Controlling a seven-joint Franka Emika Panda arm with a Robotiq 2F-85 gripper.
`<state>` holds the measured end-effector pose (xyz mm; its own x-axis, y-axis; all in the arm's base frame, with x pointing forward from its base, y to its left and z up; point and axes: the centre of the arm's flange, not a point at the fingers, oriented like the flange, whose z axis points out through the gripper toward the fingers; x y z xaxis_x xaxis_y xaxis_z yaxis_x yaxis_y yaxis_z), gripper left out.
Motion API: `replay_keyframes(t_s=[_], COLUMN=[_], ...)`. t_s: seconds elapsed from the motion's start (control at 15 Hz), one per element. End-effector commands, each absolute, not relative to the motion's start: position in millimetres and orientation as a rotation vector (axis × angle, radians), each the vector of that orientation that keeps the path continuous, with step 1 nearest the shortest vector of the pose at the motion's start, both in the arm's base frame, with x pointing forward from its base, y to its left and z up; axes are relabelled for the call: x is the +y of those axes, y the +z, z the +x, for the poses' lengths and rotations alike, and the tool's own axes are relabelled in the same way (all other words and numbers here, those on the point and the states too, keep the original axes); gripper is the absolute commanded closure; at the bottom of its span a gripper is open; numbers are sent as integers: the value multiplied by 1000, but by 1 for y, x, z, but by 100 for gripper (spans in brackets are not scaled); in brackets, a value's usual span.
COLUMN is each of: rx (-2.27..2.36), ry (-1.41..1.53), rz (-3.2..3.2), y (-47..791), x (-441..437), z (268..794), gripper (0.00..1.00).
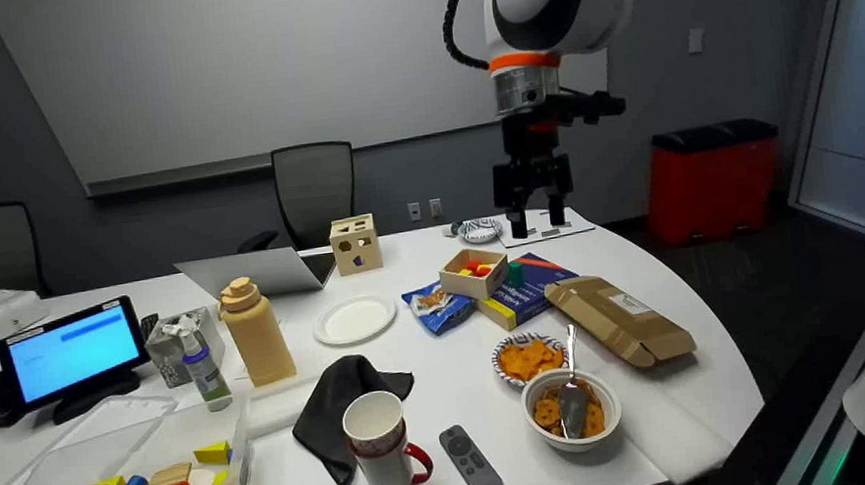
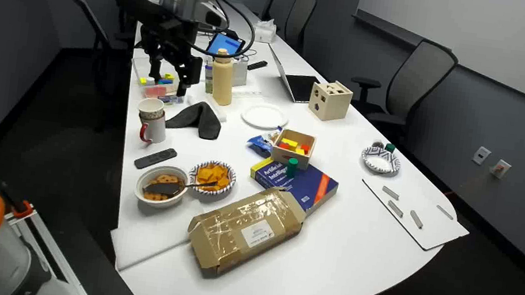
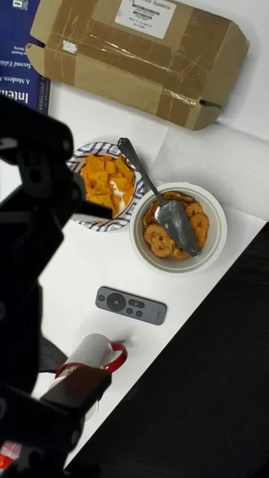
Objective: Open the cardboard box
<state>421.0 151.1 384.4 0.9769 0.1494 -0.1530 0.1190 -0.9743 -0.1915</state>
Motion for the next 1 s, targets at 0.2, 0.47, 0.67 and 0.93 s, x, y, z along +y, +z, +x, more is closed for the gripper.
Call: replay_keyframes(t_s=[0.2, 0.47, 0.67, 0.93], rx=[-161, 11, 166, 349], ry=[256, 149, 61, 71], rz=[-3010, -3214, -3340, -3503], y=[377, 349, 322, 260], x=[155, 152, 148, 139], z=[433, 465, 488, 513], gripper=[0, 0, 0, 0])
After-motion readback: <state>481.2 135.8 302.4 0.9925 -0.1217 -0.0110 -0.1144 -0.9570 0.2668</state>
